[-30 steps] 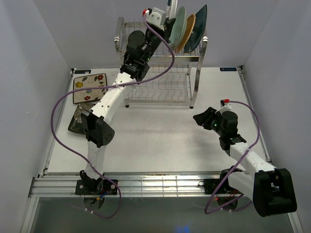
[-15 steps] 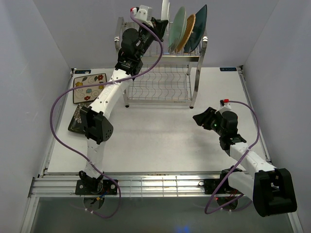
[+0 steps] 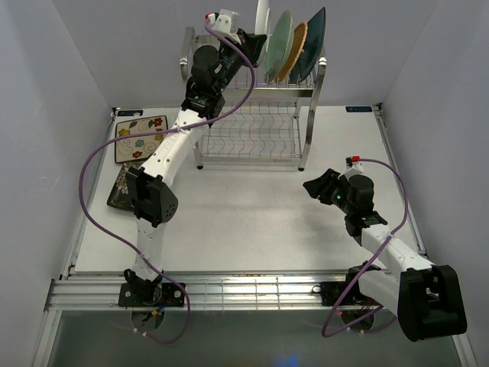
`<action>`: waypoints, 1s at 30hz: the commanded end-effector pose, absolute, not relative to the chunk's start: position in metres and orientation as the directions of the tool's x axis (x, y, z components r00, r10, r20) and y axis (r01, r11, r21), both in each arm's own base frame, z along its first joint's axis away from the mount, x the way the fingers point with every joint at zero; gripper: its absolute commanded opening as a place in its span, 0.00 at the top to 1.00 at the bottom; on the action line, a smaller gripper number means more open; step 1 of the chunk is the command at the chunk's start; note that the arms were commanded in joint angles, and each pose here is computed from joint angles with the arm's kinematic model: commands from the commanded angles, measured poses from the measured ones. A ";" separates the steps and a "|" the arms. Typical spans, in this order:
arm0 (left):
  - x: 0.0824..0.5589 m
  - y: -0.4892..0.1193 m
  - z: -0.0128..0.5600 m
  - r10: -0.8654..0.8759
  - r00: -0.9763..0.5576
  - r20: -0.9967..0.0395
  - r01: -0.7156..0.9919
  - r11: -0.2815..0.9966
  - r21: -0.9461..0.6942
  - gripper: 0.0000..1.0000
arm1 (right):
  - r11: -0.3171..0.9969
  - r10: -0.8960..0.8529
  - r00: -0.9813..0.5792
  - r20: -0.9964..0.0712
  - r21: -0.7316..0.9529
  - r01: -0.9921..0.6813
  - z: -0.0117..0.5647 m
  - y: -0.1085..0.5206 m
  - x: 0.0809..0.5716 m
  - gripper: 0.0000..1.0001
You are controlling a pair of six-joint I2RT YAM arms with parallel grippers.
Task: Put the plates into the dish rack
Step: Insert the plate into the dish rack.
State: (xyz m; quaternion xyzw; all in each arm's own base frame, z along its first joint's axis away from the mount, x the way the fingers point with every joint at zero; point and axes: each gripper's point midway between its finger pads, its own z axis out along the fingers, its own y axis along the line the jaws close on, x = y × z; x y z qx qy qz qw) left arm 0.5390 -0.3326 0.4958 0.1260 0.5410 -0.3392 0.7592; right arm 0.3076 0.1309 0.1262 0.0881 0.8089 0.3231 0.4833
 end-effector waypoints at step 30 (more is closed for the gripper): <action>0.494 -0.356 0.519 -0.266 0.343 -0.901 0.539 0.841 -0.044 1.00 | 0.771 0.451 -0.487 -0.748 0.601 -0.210 0.137 0.133 0.313 0.46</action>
